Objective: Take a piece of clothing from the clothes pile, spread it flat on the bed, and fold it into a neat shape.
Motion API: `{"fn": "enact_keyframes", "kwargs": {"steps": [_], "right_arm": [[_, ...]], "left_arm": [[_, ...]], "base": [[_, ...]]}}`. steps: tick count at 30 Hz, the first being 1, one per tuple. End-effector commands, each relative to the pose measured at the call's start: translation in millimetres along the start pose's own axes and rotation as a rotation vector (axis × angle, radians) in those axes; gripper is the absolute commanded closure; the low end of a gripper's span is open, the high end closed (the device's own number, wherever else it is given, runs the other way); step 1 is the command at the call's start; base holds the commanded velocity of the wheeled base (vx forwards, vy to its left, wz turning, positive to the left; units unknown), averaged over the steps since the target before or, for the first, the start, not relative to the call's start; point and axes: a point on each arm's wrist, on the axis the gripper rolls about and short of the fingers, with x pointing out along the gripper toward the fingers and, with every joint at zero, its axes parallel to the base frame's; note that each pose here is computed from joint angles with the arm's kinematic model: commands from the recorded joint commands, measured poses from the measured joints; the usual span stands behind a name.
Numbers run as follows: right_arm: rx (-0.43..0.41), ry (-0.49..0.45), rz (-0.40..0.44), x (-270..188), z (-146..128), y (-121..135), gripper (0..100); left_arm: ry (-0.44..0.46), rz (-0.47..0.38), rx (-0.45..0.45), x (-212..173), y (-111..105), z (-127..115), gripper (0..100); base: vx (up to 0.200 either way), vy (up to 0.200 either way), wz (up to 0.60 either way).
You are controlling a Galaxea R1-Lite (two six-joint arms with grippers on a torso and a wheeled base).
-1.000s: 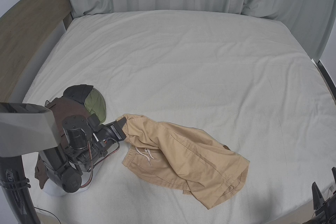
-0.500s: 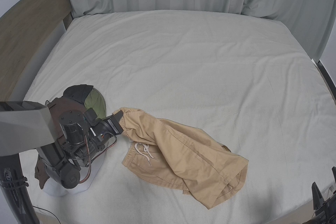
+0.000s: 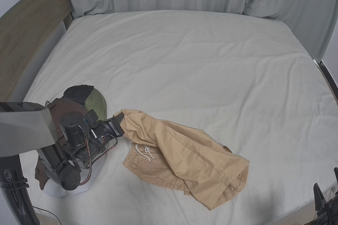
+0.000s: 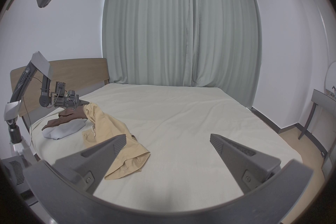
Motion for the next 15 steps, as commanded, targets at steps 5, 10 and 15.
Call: {"fn": "enact_keyframes", "kwargs": {"steps": [5, 10, 15], "right_arm": [[0.0, 0.002, 0.0, 0, -5, 0, 0], [-0.002, -0.008, -0.004, 0, -4, 0, 0], [-0.061, -0.288, -0.04, -17, 88, -2, 0]], "left_arm": [[-0.006, 0.0, 0.001, 1, 0, 1, 100], [-0.002, 0.002, 0.001, 0, 1, 0, 100], [-0.001, 0.0, 0.002, 2, 1, -2, 100]], "base": [[0.0, 0.0, 0.0], [0.0, 0.0, 0.0], [0.0, 0.0, 0.0]]}}
